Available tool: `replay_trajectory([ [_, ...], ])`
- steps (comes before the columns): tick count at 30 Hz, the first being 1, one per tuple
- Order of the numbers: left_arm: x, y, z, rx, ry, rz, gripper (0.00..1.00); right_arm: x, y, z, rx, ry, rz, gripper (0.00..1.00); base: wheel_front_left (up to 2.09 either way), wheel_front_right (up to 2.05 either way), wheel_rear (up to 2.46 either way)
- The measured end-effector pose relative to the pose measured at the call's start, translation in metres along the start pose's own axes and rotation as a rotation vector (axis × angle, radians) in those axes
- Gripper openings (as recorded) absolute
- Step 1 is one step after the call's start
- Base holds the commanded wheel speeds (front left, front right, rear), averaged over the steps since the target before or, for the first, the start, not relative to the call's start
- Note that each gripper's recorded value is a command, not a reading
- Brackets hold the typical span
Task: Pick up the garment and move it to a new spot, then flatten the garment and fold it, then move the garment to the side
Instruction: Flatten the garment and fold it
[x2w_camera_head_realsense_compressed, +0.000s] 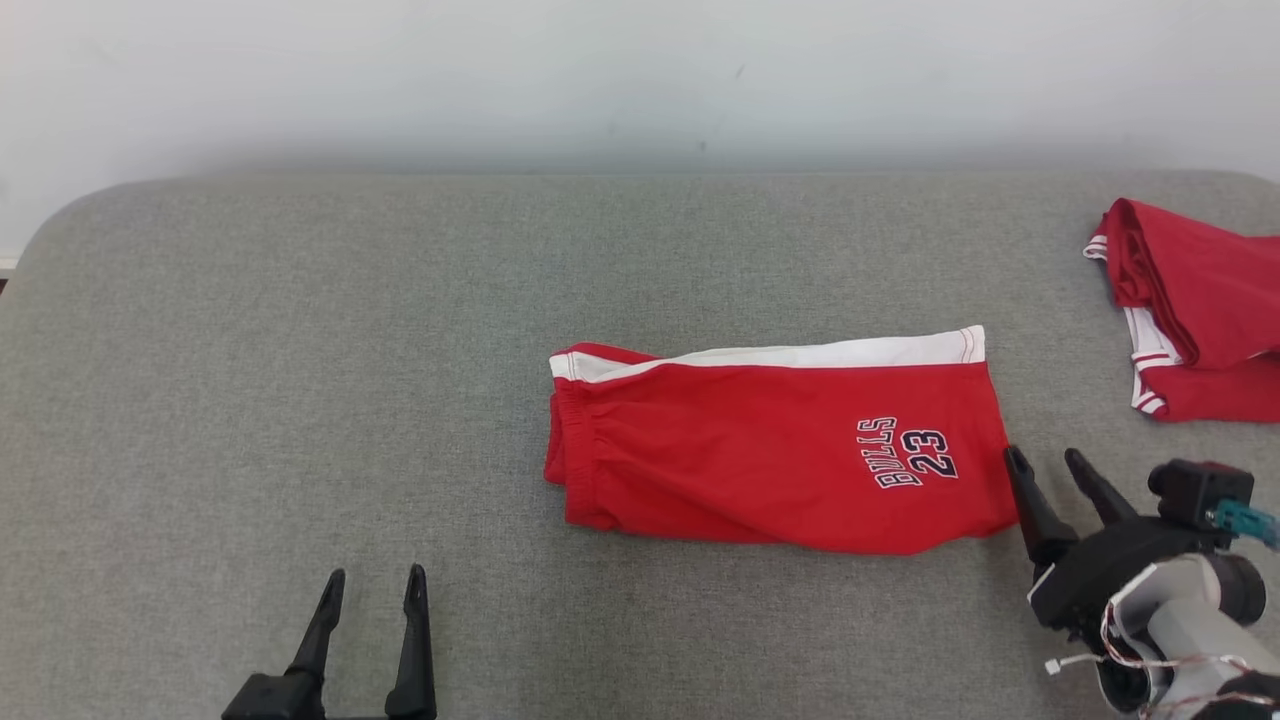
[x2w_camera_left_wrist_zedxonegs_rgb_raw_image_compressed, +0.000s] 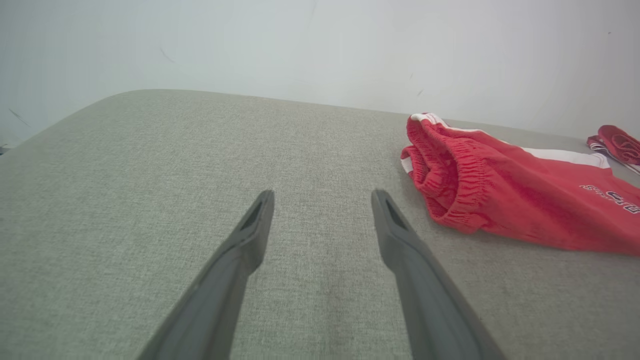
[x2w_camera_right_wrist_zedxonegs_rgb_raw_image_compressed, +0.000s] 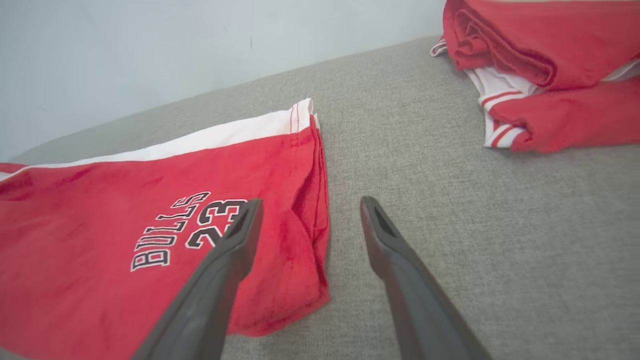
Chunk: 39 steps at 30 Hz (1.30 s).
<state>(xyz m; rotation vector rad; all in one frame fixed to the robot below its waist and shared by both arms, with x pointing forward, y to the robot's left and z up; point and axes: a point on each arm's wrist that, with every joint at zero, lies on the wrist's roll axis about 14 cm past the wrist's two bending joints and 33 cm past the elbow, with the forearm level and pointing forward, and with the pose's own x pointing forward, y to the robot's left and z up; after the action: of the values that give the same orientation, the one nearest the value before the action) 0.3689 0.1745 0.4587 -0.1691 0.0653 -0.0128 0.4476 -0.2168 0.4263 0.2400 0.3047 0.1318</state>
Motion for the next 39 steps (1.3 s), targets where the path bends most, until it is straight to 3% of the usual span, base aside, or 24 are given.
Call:
replay_trajectory([
  [11,-0.009,0.004,-0.004,0.015,0.015,0.005,1.00,0.032,0.002,0.006,-0.112,0.078,-0.032,1.00,0.00,0.00,0.00],
  [22,-0.016,0.014,-0.005,0.016,0.021,0.041,1.00,0.040,0.006,-0.029,-0.100,0.225,-0.068,1.00,0.00,0.00,0.00],
  [23,-0.016,0.014,-0.005,0.014,0.019,0.041,1.00,0.040,0.005,-0.029,-0.099,0.228,-0.072,0.93,0.00,0.00,0.00],
  [24,-0.016,0.014,-0.004,0.011,0.017,0.042,1.00,0.039,0.004,-0.029,-0.095,0.231,-0.077,0.68,0.00,0.00,0.00],
  [25,-0.016,0.014,-0.004,0.009,0.016,0.042,1.00,0.039,0.004,-0.030,-0.094,0.234,-0.079,0.24,0.00,0.00,0.00],
  [26,-0.015,0.013,-0.004,0.009,0.016,0.040,1.00,0.038,0.004,-0.031,-0.092,0.237,-0.080,0.00,0.00,0.00,0.00],
  [31,-0.014,0.010,-0.003,0.005,0.013,0.033,1.00,0.032,-0.006,-0.025,-0.097,0.220,-0.104,0.00,0.00,0.00,0.00],
  [39,-0.015,0.006,0.000,-0.004,0.001,0.021,1.00,0.008,-0.057,-0.003,-0.162,0.180,-0.206,0.00,0.00,0.00,0.00],
])
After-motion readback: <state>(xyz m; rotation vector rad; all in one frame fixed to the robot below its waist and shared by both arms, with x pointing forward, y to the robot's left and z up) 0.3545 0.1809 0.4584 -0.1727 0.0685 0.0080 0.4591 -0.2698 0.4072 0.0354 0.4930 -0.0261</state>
